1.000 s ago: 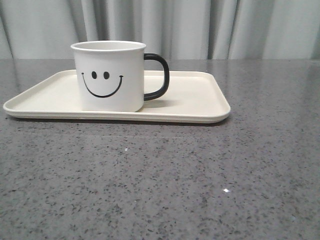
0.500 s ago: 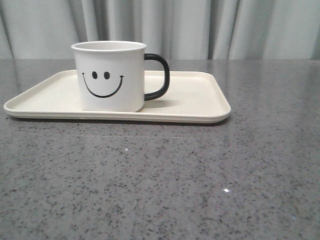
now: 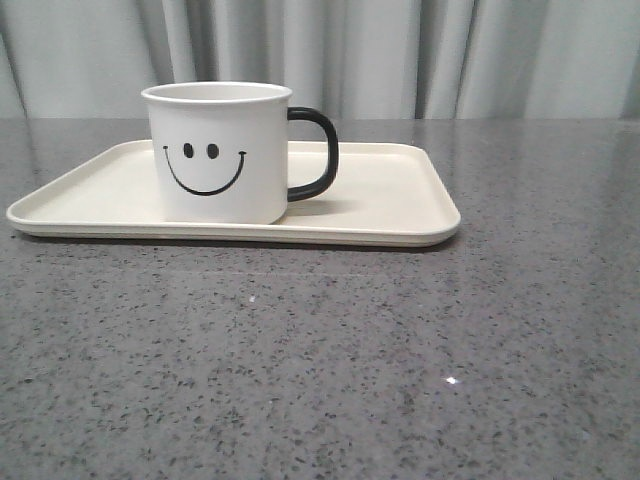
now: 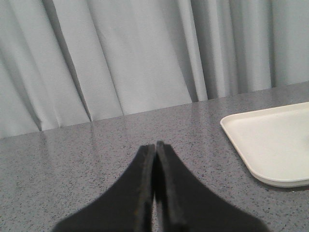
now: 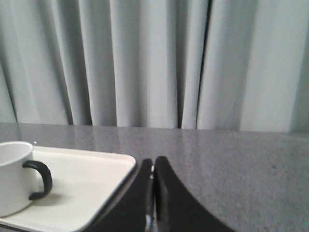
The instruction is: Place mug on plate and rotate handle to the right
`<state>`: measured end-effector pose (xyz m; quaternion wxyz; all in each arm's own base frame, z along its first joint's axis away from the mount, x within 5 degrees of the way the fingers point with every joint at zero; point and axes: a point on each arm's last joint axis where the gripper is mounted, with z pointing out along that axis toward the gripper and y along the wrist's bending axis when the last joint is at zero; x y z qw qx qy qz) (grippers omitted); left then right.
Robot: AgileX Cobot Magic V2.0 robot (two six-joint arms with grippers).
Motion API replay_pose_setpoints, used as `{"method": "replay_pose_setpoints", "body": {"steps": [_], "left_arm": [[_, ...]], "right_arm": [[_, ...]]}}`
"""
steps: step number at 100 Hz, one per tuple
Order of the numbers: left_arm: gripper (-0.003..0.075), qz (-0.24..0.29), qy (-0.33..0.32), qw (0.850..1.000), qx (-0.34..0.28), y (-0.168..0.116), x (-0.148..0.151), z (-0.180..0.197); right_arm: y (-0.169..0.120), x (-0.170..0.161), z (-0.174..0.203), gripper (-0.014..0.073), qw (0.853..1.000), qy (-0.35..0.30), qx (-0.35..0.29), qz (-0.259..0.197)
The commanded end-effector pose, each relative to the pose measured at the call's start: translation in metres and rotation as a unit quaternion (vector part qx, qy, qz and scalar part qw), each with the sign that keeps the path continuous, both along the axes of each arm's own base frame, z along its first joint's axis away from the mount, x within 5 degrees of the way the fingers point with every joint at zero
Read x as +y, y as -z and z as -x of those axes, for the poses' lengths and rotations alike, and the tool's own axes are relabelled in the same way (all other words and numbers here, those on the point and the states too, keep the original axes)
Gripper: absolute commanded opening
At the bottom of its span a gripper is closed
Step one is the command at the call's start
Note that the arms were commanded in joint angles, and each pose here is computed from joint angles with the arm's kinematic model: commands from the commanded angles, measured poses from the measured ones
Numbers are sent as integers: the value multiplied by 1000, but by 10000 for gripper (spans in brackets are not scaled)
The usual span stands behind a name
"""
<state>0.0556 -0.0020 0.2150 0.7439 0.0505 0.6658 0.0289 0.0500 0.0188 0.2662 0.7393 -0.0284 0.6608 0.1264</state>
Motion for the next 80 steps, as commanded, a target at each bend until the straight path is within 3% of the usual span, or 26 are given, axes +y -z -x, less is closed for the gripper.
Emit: {"method": "replay_pose_setpoints", "body": {"steps": [1,41,80], "left_arm": [[-20,10,-4,999,-51,-6,1,3],[-20,10,-4,999,-51,-6,1,3],[-20,10,-4,999,-51,-6,1,3]], "right_arm": [[9,-5,-2,-110,999,27,2,-23],[63,-12,-5,-110,995,58,40,-75],[62,-13,-5,-110,994,65,35,-81]]}}
